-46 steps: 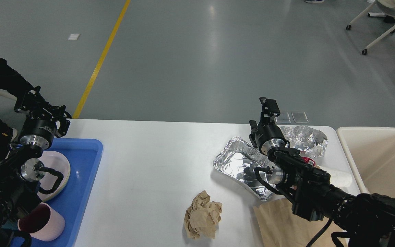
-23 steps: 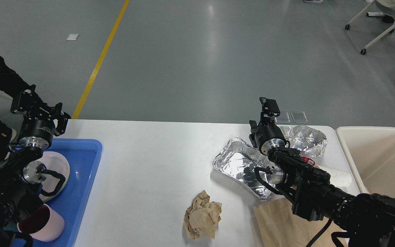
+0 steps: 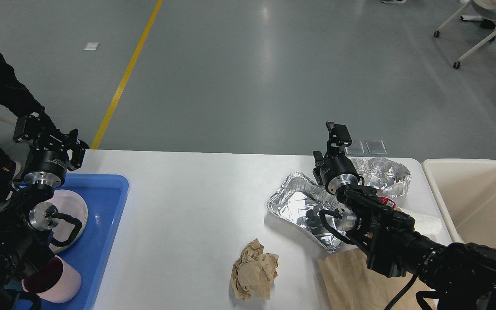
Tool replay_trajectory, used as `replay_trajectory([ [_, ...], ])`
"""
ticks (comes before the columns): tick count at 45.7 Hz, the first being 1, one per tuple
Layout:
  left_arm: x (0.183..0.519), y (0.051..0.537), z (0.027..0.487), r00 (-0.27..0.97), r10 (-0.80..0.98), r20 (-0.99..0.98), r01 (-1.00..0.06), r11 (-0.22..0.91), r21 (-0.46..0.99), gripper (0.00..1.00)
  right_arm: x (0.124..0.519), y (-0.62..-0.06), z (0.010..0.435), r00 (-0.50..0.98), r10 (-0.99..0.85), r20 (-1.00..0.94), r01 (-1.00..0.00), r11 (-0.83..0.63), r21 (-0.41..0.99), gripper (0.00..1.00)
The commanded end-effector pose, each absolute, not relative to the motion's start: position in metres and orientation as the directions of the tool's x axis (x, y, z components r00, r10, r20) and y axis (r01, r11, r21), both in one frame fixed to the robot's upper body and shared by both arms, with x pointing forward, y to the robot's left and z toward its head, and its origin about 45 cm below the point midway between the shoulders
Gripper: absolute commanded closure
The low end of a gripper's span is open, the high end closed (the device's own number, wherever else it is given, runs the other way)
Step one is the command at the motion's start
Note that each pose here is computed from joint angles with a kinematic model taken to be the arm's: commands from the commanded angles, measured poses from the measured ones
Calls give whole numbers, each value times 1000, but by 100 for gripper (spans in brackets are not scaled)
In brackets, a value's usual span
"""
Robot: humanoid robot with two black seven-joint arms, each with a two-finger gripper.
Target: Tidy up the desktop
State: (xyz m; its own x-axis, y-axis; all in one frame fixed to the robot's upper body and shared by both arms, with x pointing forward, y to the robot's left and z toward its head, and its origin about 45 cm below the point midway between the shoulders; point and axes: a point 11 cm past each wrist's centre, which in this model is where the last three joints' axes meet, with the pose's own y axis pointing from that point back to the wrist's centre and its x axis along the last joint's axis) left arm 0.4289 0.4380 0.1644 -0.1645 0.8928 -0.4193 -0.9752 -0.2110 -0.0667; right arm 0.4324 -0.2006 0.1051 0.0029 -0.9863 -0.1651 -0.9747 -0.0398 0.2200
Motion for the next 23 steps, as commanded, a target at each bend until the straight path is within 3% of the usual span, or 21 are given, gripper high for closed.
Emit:
replay_trajectory([
  [1,429,438,165,-163,893,-419,-975,-210,-68,4,432,-201,105,3,-986,-165,-975,-40,220,0],
  [23,429,438,164,-165,893,-420,-975,-211,-67,4,439,-202,114,11,-986,-164,-978,-45,203,0],
])
